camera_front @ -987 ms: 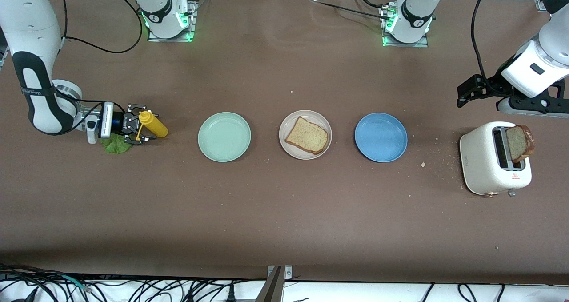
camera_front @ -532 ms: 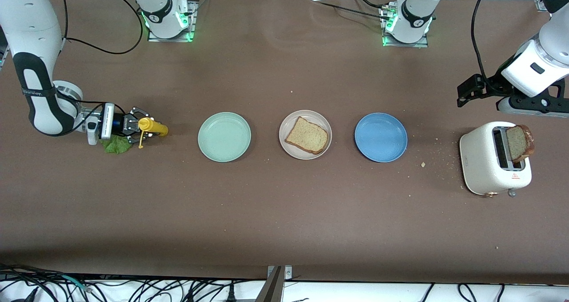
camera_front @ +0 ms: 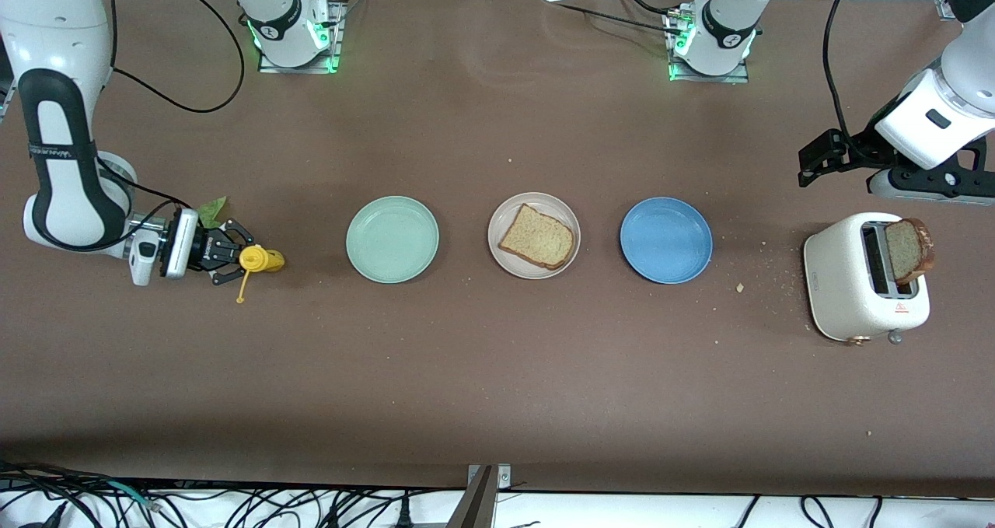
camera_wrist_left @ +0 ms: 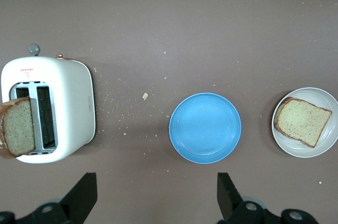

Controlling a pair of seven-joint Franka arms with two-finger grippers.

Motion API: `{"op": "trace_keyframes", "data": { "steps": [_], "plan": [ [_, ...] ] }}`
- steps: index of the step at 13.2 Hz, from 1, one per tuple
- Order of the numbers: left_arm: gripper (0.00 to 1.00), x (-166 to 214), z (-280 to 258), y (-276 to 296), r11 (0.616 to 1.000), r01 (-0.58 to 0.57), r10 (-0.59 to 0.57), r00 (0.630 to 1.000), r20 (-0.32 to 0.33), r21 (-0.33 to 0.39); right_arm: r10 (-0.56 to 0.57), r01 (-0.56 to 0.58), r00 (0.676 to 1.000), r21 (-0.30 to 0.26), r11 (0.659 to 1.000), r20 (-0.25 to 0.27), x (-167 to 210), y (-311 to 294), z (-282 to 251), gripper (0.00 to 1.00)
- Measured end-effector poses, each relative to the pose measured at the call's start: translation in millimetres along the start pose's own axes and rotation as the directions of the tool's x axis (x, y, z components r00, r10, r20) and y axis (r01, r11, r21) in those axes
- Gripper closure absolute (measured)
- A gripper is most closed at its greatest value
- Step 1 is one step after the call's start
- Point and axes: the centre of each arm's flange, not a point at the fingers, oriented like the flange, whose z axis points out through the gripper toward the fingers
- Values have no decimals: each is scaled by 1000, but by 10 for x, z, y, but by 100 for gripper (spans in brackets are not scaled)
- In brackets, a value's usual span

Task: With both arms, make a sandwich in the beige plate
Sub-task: 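Lift the yellow bottle with the right gripper and carry it over the beige plate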

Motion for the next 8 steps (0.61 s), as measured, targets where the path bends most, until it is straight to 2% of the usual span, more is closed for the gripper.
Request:
{"op": "trace_keyframes", "data": {
  "steps": [4, 8],
  "plan": [
    [0, 0, 0, 1, 1000, 0, 0, 1000, 0, 0, -14, 24, 983, -50, 998, 186, 808, -2, 287, 88],
    [0, -1, -1, 2, 1000, 0, 0, 1000, 0, 0, -22, 61, 925, -90, 994, 379, 1695, -146, 671, 88]
  ]
}}
